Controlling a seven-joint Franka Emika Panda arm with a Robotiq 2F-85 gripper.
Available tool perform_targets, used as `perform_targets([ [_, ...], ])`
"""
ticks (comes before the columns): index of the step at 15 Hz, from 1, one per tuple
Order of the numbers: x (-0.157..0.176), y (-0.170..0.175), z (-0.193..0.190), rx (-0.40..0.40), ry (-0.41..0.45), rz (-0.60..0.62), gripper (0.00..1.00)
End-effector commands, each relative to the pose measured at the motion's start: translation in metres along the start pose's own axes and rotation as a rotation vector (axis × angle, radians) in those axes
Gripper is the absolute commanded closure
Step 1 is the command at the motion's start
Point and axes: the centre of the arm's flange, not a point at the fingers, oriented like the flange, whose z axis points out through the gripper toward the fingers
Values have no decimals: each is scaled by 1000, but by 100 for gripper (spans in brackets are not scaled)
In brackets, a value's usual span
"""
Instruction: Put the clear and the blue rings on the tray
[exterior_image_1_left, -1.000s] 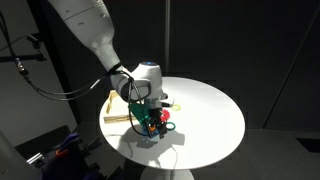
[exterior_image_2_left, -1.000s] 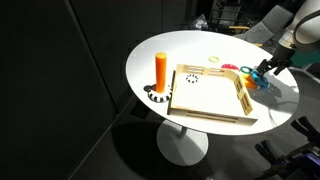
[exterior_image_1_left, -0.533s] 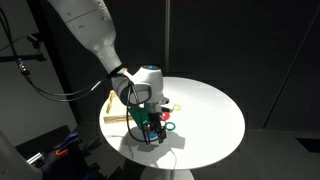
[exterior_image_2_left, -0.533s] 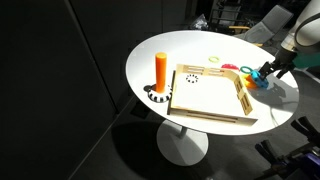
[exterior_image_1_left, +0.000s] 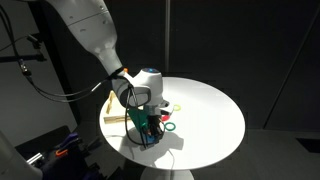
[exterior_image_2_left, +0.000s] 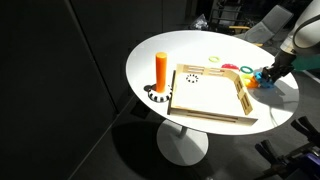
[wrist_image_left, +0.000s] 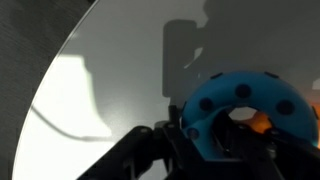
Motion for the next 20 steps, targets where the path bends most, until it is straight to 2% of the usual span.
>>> perform_targets([
  [1,0,2,-11,12,5,-9,91],
  [6,3,-10,-45,30,41,-26,91],
  [10,9,-33,-79,55,85,-60,90],
  [15,6,-90,-104,103,94,-137,90],
  [20,-17,-157,-91,99,3,-259,90],
])
